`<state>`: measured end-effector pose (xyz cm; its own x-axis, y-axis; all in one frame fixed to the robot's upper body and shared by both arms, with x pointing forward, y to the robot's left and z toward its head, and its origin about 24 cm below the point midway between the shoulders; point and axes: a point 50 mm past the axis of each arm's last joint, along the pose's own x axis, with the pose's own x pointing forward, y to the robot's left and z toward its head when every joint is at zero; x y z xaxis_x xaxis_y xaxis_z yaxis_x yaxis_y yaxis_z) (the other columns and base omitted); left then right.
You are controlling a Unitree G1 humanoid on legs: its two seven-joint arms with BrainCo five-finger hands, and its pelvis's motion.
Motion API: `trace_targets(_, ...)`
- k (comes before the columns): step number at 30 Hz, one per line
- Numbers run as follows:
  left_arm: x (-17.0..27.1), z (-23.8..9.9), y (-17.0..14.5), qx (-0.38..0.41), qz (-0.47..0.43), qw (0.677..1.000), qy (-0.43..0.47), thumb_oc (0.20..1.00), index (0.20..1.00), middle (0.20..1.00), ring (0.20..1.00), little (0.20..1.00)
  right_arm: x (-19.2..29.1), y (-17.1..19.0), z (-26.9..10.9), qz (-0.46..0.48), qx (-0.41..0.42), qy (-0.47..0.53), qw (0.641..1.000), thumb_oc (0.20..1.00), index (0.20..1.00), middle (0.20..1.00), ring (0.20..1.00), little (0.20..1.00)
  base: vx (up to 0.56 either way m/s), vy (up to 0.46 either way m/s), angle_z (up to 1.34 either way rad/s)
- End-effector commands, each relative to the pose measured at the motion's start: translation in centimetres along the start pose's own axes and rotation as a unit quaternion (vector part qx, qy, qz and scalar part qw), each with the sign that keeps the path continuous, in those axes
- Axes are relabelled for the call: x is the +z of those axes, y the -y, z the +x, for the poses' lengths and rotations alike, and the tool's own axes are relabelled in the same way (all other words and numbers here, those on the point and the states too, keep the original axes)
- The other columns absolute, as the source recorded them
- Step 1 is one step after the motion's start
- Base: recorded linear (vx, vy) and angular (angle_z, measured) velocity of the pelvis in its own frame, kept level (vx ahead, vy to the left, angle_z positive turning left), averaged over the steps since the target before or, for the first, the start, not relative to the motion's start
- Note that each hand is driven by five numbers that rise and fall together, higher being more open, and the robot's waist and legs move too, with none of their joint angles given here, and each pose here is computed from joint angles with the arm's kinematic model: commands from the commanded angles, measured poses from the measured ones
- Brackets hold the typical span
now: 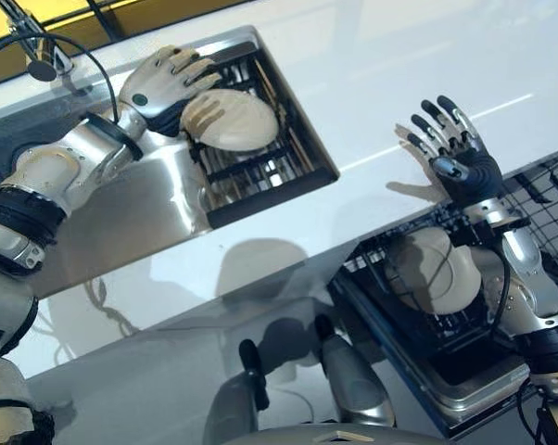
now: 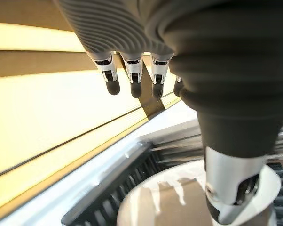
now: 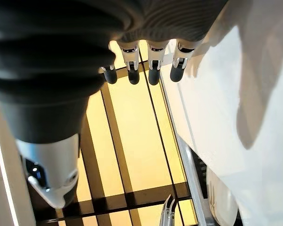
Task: Pick up plates and place into dishwasher.
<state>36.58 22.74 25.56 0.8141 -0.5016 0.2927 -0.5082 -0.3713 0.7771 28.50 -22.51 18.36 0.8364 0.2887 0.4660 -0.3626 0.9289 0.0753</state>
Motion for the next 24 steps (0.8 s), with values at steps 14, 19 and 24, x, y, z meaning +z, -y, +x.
trace_targets(14,-1.6,-0.4,0.0,-0.034,-0.041,0.998,-0.034,1.000,1.000,1.000,1.000,1.000,2.7,-0.7,2.1,0.000,0.021,0.072,0.997,1.000,1.000,1.000,1.000,1.000,0.00,0.004,0.00)
trace_targets(19,-1.5,0.1,-0.3,-0.027,-0.080,0.995,-0.048,1.000,1.000,1.000,1.000,1.000,3.0,-1.0,2.3,0.000,0.021,0.082,0.996,1.000,1.000,1.000,1.000,1.000,-0.04,-0.010,-0.08)
trace_targets(24,-1.1,0.5,-0.3,-0.014,-0.144,0.987,-0.065,1.000,1.000,1.000,1.000,1.000,3.0,-1.2,2.3,0.001,0.023,0.087,0.996,1.000,1.000,1.000,1.000,1.000,0.00,0.000,-0.02)
